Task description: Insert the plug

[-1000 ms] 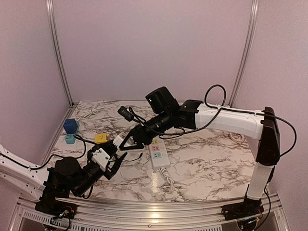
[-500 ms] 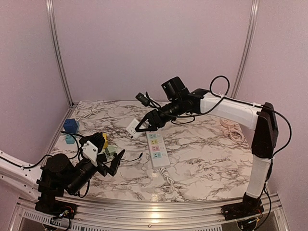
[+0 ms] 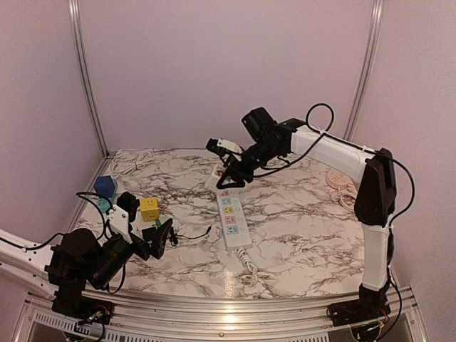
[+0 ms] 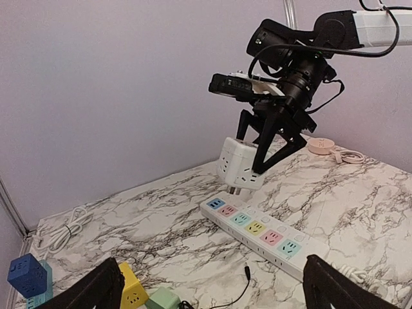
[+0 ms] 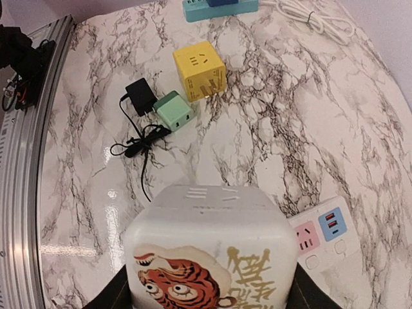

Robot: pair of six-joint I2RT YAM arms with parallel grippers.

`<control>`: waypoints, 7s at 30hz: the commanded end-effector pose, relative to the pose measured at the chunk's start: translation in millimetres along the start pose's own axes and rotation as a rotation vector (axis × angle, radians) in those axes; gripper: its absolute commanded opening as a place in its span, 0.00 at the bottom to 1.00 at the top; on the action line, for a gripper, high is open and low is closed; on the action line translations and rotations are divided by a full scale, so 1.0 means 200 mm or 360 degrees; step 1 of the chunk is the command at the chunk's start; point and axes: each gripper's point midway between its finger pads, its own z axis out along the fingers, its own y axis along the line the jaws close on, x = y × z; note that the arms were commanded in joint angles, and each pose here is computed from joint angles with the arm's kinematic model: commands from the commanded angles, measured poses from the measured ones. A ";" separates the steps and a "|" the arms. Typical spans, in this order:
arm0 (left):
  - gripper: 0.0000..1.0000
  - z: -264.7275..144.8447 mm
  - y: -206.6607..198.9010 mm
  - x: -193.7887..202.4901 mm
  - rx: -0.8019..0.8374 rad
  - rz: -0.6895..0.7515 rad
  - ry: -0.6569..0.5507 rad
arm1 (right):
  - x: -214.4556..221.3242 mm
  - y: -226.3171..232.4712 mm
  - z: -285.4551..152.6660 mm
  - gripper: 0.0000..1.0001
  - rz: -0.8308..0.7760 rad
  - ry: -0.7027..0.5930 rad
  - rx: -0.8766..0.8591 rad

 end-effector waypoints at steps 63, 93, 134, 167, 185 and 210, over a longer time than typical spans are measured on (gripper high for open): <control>0.99 -0.04 0.02 0.11 -0.0011 -0.0216 0.0134 | 0.47 -0.36 0.21 0.00 -0.0775 0.0542 0.0036; 0.99 -0.06 0.03 0.14 -0.0002 -0.0249 0.0117 | 0.61 0.08 0.17 0.03 -0.0349 0.0678 -0.0304; 0.99 -0.05 0.08 0.12 -0.0122 -0.0165 0.0162 | 1.10 0.12 0.48 0.01 -0.0320 0.1115 -0.0341; 0.99 -0.11 0.19 0.11 -0.0213 -0.0187 0.0281 | 1.36 0.34 0.56 0.06 -0.0256 0.1478 -0.0349; 0.99 -0.10 0.11 0.10 -0.0109 -0.0410 0.0330 | 1.41 0.20 0.60 0.37 -0.0121 0.1503 -0.0246; 0.98 -0.09 0.04 0.15 -0.0107 -0.0493 0.0362 | 0.61 0.09 0.35 0.69 -0.0262 0.0891 0.0222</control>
